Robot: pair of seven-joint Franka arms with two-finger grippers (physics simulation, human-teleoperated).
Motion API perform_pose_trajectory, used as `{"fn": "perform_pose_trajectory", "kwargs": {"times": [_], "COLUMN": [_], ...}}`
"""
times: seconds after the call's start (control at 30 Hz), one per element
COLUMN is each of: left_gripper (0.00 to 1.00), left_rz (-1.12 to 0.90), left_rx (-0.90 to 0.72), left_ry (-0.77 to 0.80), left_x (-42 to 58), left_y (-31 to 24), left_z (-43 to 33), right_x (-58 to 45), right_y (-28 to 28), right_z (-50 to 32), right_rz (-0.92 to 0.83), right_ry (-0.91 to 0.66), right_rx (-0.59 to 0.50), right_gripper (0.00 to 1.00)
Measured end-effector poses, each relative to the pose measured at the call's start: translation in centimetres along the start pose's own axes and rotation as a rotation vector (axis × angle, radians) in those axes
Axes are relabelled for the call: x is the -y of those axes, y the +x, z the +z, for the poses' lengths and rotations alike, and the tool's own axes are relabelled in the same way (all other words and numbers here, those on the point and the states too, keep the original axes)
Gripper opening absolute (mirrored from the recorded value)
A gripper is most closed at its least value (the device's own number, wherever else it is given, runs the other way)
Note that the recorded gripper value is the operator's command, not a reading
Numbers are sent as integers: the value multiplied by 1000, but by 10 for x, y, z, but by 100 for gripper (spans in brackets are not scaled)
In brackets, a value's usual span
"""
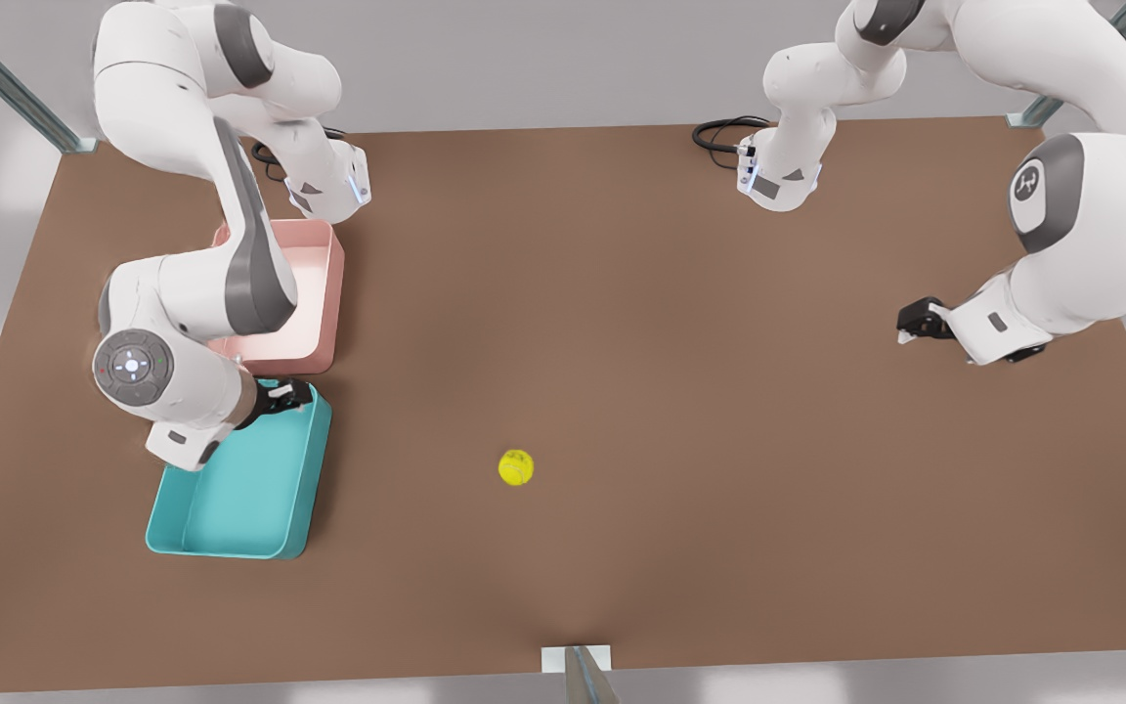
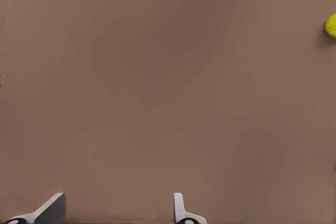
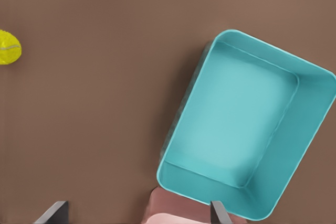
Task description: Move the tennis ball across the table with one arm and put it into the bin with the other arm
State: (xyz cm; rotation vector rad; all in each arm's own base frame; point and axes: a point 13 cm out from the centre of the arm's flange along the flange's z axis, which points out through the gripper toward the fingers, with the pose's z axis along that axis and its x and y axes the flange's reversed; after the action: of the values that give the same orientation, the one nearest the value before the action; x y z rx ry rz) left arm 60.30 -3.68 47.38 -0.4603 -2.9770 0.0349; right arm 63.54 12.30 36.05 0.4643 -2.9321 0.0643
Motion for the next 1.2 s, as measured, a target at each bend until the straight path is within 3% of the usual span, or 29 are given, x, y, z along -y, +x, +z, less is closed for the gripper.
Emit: {"fn": "perform_pose_trajectory", "kwargs": {"times": [0.17, 0.4, 0.63, 1.2], "left_gripper": [100, 100, 100, 100], "left_rz": [-103, -216, -294, -396], "left_rx": [0, -2, -6, -23], "left_ry": [-1, -1, -1, 4], "left_x": [6, 7, 7, 6], "left_y": [0, 0, 1, 2], "left_z": [-1, -1, 0, 5], "right_x": [-111, -206, -285, -295], "right_y": [-46, -119, -158, -145], "right_z": [66, 154, 187, 267], "right_rz": [2, 149, 288, 547], "right_ry": [-28, -65, -127, -102], "right_rx": [-10, 92, 218, 150], "right_gripper": [100, 100, 100, 100]}}
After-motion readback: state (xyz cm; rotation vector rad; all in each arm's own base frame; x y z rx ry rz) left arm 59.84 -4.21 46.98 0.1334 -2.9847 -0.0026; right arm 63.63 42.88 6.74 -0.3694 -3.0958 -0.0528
